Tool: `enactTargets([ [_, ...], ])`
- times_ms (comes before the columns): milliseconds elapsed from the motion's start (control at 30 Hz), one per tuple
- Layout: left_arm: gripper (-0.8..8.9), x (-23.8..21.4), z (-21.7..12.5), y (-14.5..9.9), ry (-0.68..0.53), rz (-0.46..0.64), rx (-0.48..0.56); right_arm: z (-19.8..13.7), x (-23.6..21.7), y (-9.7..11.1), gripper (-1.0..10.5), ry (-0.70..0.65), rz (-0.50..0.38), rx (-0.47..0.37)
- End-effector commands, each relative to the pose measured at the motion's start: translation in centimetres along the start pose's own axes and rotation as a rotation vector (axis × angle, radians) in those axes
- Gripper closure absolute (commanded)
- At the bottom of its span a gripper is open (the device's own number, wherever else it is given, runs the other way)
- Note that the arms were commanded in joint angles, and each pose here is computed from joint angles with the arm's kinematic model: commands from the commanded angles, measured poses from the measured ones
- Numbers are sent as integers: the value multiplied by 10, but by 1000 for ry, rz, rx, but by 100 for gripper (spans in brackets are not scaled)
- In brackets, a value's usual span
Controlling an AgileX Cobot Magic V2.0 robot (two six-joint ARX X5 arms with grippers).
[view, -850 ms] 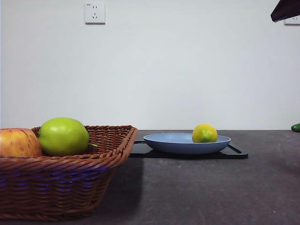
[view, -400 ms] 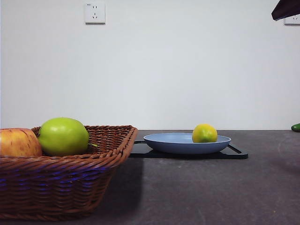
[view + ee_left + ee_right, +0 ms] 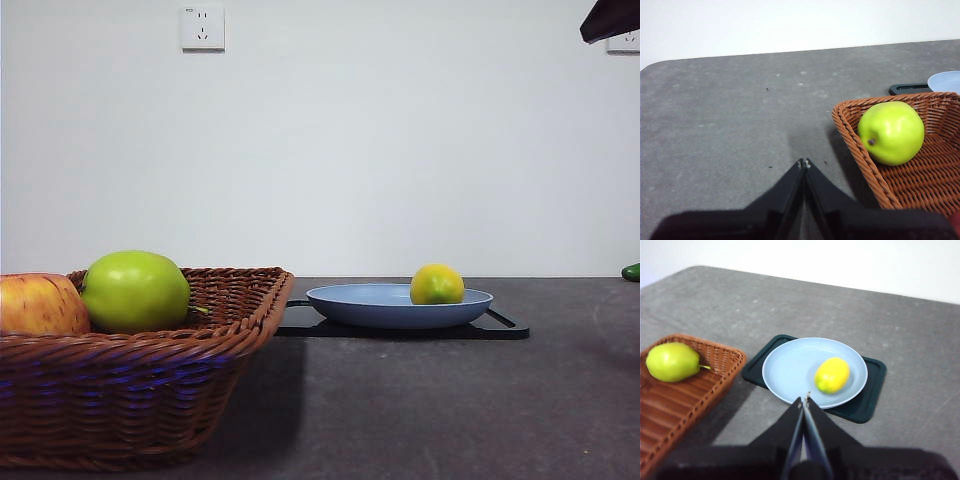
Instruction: Take the lemon from the basket,put the lemon in the plate,hand out the plate
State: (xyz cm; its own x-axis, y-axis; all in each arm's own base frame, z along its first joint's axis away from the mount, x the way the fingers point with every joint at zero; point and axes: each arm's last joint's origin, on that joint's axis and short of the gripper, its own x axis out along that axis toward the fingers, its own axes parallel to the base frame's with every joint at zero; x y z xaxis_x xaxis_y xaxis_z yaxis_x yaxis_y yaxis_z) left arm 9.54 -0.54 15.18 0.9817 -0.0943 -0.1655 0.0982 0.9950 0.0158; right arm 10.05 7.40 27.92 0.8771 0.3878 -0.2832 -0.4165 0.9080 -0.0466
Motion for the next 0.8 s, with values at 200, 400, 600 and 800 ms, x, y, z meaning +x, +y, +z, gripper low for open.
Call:
enactTargets([
  [200, 805, 1, -3, 0, 3, 3, -4, -5, -22, -27, 944, -76, -72, -22],
  [400, 805, 1, -3, 0, 3, 4, -4, -30, -22, -44, 944, -128, -161, -1],
  [600, 805, 1, -3, 0, 3, 3, -4, -75, -9, -55, 944, -215, -241, 1],
  [800, 805, 1, -3, 0, 3, 3, -4, -112, 0, -56, 944, -206, -277, 26],
])
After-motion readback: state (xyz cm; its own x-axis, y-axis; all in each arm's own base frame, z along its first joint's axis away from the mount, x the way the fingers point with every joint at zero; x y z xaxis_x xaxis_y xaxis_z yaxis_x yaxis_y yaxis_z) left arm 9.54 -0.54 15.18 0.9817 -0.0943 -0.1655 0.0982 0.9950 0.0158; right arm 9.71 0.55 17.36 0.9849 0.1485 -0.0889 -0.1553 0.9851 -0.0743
